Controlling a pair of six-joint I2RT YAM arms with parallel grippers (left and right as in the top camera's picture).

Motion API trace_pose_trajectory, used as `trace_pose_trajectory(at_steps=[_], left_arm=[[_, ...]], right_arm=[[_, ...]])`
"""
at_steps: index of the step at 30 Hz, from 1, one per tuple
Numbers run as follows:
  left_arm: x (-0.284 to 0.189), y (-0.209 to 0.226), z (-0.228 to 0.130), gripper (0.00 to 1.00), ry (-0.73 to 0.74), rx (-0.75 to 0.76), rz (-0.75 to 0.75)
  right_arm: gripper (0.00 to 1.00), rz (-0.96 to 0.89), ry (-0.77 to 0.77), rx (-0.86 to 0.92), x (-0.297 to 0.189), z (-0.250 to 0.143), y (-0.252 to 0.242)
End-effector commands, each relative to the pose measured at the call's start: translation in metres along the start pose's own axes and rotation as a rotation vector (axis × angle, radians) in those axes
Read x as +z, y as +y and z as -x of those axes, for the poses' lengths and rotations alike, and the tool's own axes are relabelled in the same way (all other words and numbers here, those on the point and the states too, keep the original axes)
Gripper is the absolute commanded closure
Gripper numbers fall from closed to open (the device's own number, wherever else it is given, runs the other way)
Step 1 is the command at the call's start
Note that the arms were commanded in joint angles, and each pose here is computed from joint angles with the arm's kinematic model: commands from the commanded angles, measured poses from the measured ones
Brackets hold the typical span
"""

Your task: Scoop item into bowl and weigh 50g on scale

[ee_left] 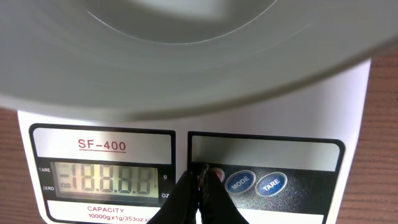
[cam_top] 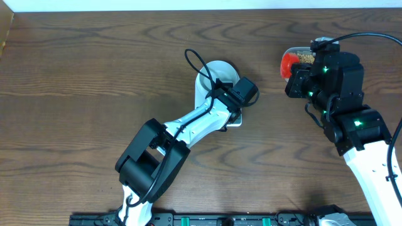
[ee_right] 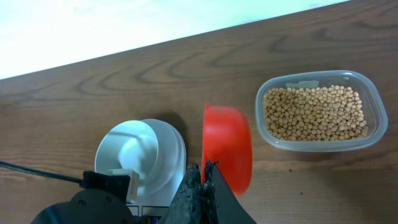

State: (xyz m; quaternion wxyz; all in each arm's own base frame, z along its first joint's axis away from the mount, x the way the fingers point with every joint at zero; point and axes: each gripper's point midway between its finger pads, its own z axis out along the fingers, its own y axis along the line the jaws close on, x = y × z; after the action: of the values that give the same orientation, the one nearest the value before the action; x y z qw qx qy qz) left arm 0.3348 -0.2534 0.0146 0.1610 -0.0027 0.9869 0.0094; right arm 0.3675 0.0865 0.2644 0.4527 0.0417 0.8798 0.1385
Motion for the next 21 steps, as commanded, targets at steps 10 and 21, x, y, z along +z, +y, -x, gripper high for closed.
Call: trace_pose_trajectory(at_steps=[10,21], left_arm=[[0.005,0.01,-0.006,0.93,0.026,0.012,0.045],[-0.037,0.011,0.008,0.93,-0.027,-0.004,-0.001]], right_arm=[[0.99,-0.017,-0.029,-0.012,-0.004,0.011,-0.002],[0.99,-0.012,-0.042,-0.012,-0.005,0.015,-0.001]])
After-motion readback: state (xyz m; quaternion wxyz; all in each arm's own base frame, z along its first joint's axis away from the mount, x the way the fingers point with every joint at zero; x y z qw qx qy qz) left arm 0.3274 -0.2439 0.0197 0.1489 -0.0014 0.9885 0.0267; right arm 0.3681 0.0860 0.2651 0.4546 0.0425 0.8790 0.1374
